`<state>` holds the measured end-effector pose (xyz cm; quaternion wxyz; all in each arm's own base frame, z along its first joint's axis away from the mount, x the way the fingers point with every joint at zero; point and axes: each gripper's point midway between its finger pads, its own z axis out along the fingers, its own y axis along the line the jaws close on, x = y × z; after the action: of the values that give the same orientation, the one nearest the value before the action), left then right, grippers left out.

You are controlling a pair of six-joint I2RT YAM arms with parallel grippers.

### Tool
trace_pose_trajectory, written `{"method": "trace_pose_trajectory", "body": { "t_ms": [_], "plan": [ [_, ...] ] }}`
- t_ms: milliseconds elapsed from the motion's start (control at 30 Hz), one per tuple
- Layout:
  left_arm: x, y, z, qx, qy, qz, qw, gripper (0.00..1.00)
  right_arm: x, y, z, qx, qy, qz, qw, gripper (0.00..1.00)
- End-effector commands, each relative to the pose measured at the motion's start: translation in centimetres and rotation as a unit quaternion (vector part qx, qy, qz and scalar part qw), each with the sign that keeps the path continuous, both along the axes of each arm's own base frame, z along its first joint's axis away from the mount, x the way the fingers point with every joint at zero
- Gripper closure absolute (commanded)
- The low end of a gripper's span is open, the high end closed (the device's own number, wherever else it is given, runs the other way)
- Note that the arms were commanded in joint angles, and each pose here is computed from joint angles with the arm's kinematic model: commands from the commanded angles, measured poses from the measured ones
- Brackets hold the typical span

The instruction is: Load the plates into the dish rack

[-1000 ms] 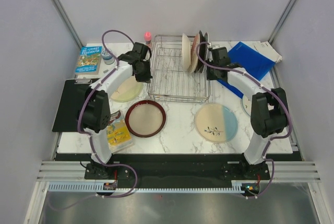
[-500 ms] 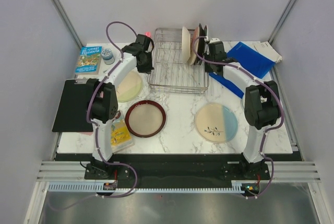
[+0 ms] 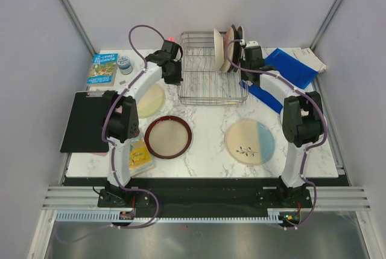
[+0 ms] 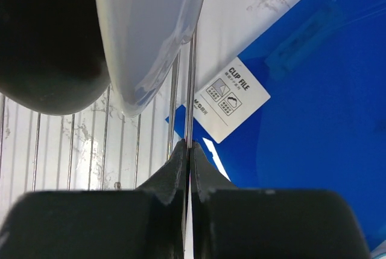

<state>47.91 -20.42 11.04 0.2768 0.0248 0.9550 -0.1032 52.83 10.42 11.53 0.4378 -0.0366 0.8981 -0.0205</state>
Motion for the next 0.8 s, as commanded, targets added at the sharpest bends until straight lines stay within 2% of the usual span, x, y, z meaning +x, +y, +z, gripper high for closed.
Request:
{"method": "trace_pose_trajectory", "body": {
  "t_ms": [0,33,67,100,133,233,267,333,367,433,467,533,567,600,667,700,767],
  "plan": [
    [-0.4,-4.2,1.2,-0.048,-0.030,-0.042,0.998,0.92,0.8,0.0,1.0,-0.015,-0.018,0.026,0.999,0.87],
    [-0.3,-3.7,1.8,-0.041,-0.039,-0.036,0.998,0.82,0.7,0.0,1.2,-0.015,-0.018,0.028,0.999,0.81],
    [-0.3,-3.3,2.3,-0.039,-0.043,-0.031,0.998,0.73,0.4,0.0,1.8,-0.013,-0.019,0.028,0.999,0.69],
    [-0.7,-2.9,2.3,-0.038,-0.041,-0.029,0.998,0.65,0.2,0.0,2.3,-0.012,-0.022,0.030,0.999,0.64],
    [-1.0,-2.4,4.1,-0.043,-0.053,-0.026,0.997,0.50,-0.1,-0.1,2.8,-0.010,-0.024,0.031,0.999,0.61],
    [-1.9,0.0,5.9,-0.044,-0.063,-0.010,0.997,0.27,-2.1,-0.3,5.7,-0.011,-0.040,0.048,0.998,0.50],
    [-2.3,1.4,8.3,-0.053,-0.084,-0.003,0.995,0.26,-3.0,-0.4,8.3,-0.010,-0.064,0.058,0.996,0.43],
    [-4.0,3.0,7.7,-0.057,-0.069,-0.004,0.996,0.25,-5.1,0.1,8.7,0.002,-0.062,0.085,0.994,0.38],
    [-4.6,4.8,9.2,-0.062,-0.083,0.011,0.995,0.23,-6.5,0.7,10.7,0.016,-0.078,0.112,0.991,0.37],
    [-6.8,6.6,6.4,-0.051,-0.050,-0.008,0.997,0.20,-9.2,2.1,10.3,0.032,-0.067,0.175,0.982,0.37],
    [-7.4,8.2,5.6,-0.046,-0.041,-0.007,0.998,0.20,-11.5,4.2,11.6,0.072,-0.069,0.240,0.966,0.33],
    [-10.1,9.0,3.1,-0.049,0.010,-0.048,0.998,0.21,-14.6,6.7,11.1,0.126,-0.041,0.312,0.941,0.30],
    [-10.6,10.0,2.4,-0.052,0.028,-0.049,0.997,0.22,-17.0,8.6,10.8,0.177,-0.007,0.360,0.916,0.30],
    [-12.0,10.3,1.0,-0.055,0.068,-0.066,0.994,0.22,-18.1,9.6,10.4,0.223,0.023,0.363,0.904,0.29],
    [-12.8,11.5,0.0,-0.057,0.100,-0.062,0.991,0.23,-20.0,11.0,8.4,0.281,0.084,0.371,0.881,0.27],
    [-13.5,11.9,-0.5,-0.058,0.117,-0.065,0.989,0.23,-21.2,11.6,7.4,0.301,0.109,0.378,0.868,0.26],
    [-14.2,13.5,-1.2,-0.057,0.134,-0.045,0.988,0.25,-22.0,12.2,6.9,0.306,0.112,0.383,0.864,0.25]
  ]
}}
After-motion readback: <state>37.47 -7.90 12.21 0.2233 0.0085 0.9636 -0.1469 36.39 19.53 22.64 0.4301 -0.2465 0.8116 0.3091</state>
